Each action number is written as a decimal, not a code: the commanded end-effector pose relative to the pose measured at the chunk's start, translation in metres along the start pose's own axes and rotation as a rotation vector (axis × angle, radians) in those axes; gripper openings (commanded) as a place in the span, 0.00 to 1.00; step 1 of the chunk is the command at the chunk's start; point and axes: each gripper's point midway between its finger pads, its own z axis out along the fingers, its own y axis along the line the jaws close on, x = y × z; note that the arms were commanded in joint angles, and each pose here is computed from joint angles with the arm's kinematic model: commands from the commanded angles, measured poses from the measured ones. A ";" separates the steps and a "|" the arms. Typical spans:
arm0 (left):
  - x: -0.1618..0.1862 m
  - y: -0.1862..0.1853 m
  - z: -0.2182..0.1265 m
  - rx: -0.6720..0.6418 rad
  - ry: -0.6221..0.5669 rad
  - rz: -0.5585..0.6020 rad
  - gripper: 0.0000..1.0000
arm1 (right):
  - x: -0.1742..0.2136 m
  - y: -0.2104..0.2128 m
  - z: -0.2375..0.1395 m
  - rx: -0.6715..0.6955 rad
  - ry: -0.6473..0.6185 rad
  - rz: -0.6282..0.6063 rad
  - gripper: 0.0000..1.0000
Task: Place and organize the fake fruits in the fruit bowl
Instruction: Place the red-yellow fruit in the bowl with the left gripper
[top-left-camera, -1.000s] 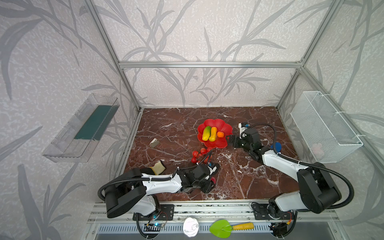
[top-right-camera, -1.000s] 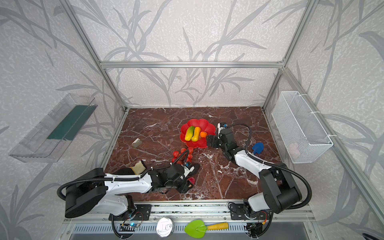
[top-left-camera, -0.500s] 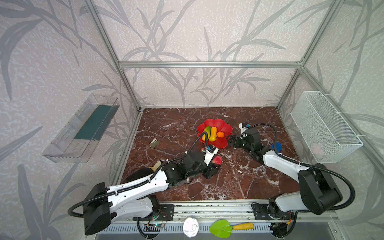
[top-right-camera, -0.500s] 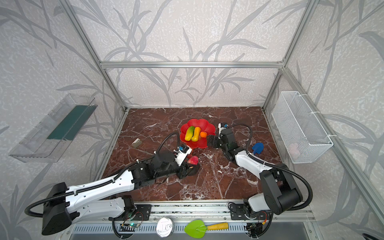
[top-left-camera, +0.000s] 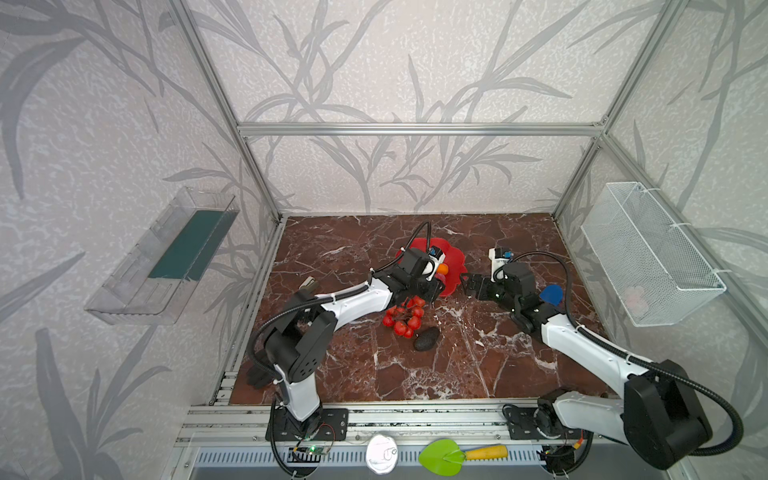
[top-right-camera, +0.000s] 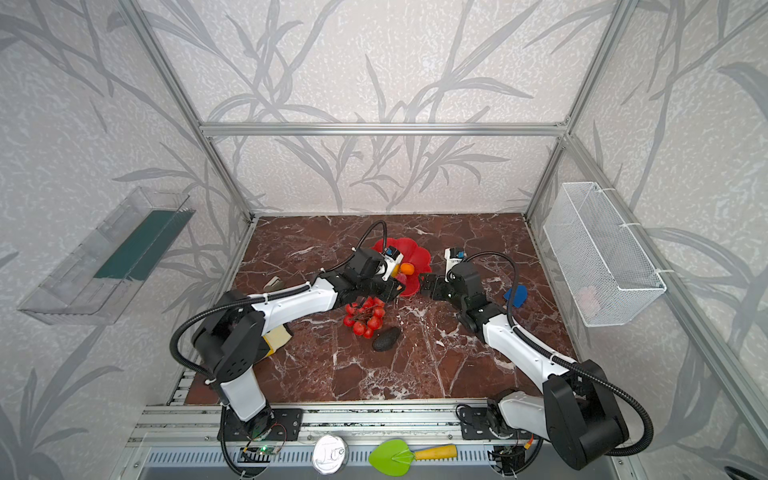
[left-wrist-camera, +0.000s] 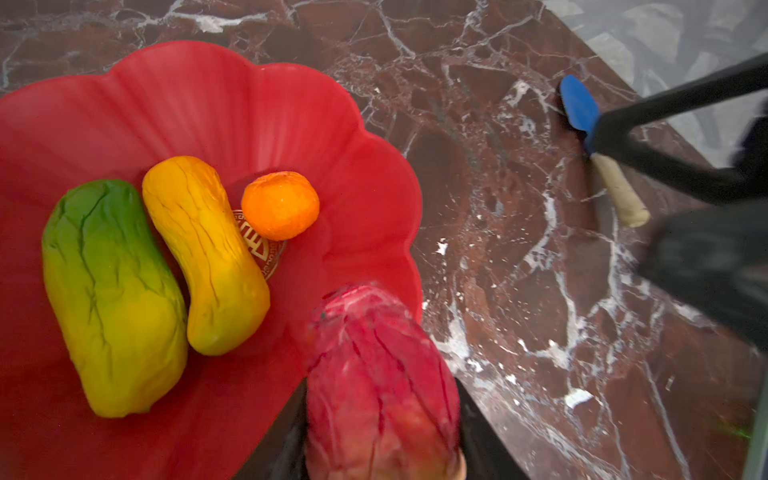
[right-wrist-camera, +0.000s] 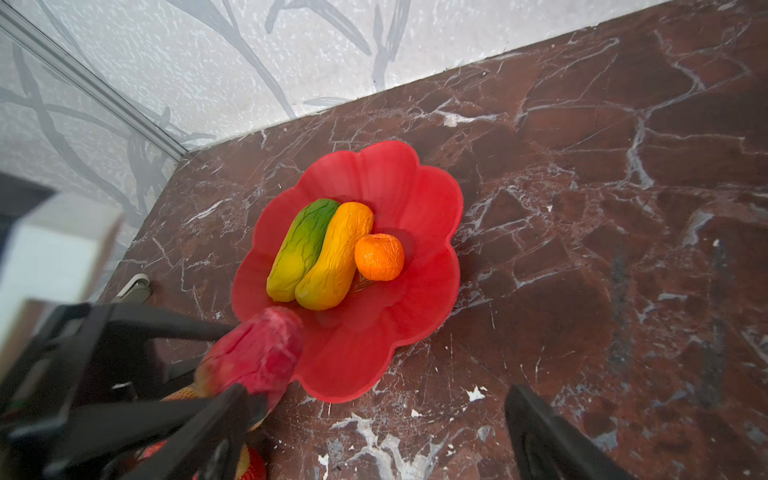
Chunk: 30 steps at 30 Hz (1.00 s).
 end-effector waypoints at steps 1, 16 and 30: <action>-0.006 0.010 0.009 -0.028 0.008 0.037 0.47 | 0.000 -0.005 -0.007 0.021 -0.004 -0.014 0.96; -0.032 0.020 0.024 -0.047 -0.024 0.023 0.77 | 0.000 -0.005 -0.008 0.027 0.017 -0.044 0.96; -0.094 0.049 -0.160 -0.362 -0.561 -0.015 0.86 | 0.087 0.044 -0.006 -0.146 0.301 -0.129 0.93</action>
